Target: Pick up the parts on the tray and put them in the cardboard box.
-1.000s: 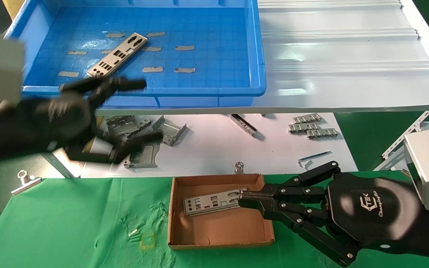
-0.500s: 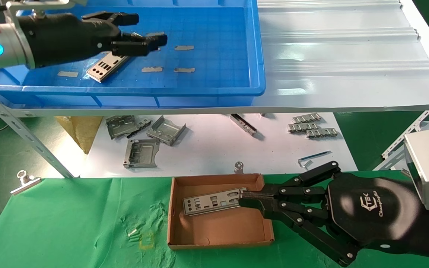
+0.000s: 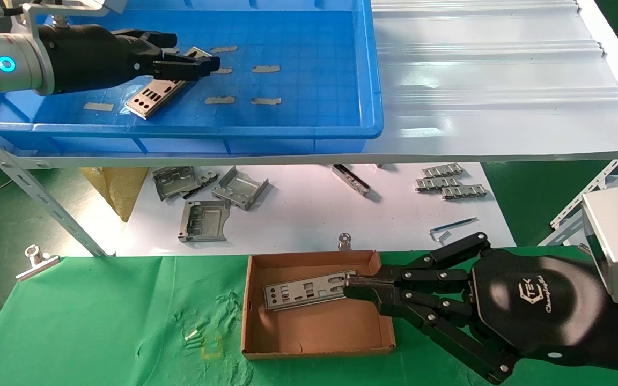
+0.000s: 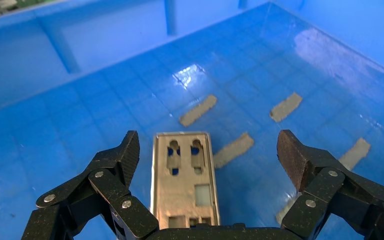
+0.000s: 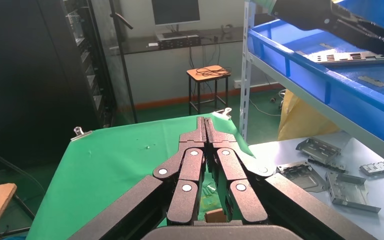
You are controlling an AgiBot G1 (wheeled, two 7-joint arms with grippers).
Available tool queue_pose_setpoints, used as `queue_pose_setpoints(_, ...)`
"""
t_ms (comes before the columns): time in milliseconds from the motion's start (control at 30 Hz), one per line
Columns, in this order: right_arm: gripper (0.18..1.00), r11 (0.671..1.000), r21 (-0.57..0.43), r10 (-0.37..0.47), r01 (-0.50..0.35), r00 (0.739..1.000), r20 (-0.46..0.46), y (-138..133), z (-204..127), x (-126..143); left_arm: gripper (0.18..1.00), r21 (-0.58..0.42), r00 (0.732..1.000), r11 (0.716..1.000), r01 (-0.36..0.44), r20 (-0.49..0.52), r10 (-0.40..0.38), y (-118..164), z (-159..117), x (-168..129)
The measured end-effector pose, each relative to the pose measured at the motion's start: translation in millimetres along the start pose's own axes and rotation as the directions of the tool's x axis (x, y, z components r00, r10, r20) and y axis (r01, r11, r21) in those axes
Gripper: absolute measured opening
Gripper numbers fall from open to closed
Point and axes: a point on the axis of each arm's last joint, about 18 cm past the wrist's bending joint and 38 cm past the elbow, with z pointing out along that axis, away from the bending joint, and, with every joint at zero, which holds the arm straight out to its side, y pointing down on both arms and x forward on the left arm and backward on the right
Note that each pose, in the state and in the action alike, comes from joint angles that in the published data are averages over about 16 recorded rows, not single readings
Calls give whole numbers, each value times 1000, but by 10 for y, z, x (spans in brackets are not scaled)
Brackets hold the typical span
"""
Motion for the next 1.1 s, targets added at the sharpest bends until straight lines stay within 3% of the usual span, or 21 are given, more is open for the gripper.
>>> queue_pose_setpoints(533, 243, 1000, 0, 0, 0, 1000, 0, 0, 0, 0, 984, -53, 999, 997, -53, -10, 52, 63, -46, -15)
queue_pose_setpoints(867, 393, 1000, 0, 0, 0, 1000, 0, 0, 0, 0, 905, -67, 996, 994, -83, 21, 85, 94, -37, -71)
queue_pose_setpoints(1100, 541, 1000, 0, 0, 0, 1000, 0, 0, 0, 0, 790, -65, 996, 995, -80, 33, 83, 102, -27, -87)
